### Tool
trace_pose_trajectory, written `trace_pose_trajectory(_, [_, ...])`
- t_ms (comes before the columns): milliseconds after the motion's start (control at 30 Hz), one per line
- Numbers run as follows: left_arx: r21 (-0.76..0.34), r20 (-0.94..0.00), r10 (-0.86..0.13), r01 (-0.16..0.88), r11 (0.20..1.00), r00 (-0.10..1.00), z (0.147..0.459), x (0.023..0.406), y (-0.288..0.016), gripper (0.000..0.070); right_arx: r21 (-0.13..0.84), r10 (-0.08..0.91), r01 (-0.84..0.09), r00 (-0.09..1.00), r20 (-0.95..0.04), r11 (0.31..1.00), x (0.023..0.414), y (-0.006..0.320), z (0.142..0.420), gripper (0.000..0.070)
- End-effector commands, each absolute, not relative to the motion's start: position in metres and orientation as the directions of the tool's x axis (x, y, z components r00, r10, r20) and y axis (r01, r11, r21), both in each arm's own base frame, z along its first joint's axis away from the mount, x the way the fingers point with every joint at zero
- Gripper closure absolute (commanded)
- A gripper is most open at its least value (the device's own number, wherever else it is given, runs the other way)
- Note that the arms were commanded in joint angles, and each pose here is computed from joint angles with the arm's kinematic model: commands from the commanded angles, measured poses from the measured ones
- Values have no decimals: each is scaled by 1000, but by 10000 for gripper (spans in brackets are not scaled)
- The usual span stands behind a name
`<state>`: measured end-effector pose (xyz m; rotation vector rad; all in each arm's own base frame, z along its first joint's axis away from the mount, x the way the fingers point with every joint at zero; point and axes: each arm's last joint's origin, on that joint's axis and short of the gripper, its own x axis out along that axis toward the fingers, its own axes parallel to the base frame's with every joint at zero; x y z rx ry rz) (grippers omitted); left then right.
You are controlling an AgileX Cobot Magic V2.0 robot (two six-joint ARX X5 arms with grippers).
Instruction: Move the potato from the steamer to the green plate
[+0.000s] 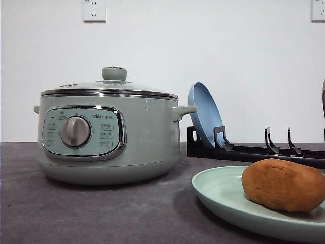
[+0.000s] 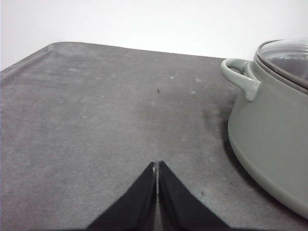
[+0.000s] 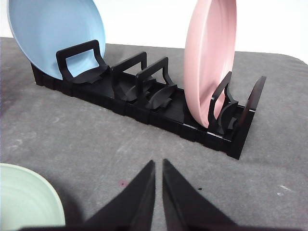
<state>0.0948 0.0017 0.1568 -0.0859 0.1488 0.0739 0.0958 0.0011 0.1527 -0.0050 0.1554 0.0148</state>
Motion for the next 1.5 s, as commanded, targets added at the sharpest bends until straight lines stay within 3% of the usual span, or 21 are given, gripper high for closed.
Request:
trace_pose_trajectory(0, [-79,-177,63,-78,994,982,149,96,2,700,-8,10,-12,989,-146,1000,96,1,152,685])
trace_pose_trajectory(1467, [-79,-177,63,-78,994,982,149,96,2,700,-8,10,-12,989,-146,1000,96,1,152,685])
